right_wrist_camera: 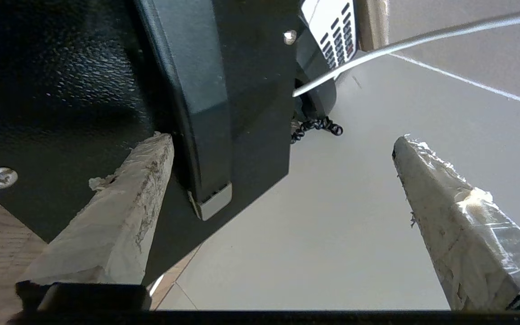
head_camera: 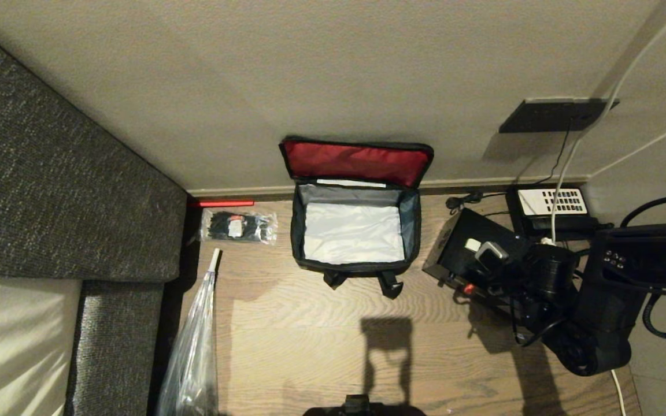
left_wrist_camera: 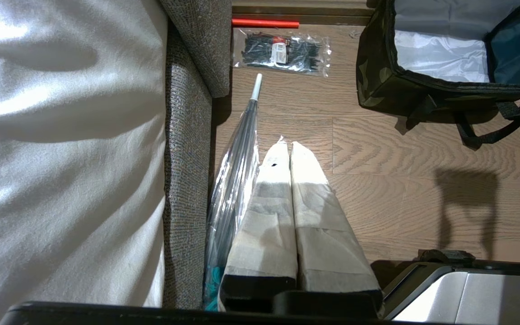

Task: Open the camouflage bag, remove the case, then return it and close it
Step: Grip the handle again

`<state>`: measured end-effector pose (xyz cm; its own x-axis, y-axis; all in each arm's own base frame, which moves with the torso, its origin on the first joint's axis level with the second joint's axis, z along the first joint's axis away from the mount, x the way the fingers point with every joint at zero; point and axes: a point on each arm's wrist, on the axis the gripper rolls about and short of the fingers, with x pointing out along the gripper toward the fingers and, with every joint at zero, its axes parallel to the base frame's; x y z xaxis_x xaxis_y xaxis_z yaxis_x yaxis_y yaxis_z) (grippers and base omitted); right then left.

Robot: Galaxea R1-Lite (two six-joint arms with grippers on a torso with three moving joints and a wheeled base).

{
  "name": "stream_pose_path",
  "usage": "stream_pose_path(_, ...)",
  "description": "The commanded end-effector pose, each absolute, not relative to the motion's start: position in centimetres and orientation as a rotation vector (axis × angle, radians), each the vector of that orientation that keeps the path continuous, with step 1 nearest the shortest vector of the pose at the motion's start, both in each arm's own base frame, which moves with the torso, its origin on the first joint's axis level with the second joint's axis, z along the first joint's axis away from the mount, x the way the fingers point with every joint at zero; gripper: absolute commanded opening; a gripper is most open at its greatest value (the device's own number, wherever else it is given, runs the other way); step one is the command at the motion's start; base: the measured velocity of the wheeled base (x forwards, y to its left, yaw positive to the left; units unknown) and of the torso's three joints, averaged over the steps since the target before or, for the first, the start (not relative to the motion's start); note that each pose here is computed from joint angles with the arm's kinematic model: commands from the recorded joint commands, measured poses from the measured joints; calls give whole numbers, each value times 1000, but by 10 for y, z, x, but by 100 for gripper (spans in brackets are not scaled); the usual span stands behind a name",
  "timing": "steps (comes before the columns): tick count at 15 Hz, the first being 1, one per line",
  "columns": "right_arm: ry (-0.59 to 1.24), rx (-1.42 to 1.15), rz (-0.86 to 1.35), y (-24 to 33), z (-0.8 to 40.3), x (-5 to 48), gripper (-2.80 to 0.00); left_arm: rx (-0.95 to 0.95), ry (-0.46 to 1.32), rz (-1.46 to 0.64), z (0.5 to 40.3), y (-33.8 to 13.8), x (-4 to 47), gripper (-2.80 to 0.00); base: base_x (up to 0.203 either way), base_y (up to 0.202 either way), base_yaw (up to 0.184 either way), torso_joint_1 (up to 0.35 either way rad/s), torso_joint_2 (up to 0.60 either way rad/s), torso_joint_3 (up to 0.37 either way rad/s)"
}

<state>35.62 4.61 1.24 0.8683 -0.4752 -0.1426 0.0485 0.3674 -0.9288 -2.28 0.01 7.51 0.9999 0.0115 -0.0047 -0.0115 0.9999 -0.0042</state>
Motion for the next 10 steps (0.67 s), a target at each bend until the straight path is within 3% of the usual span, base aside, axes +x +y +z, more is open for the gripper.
stream_pose_path(1, 416, -1157, -356, 48, 9, 362, 0, -5, 6, 12, 74, 0, -23, -280, 0, 0, 0, 0, 0, 0)
stream_pose_path(10, 374, -1178, -405, 43, 11, 388, 0, -5, 5, 12, 74, 0, -23, -280, 0, 0, 0, 0, 0, 0)
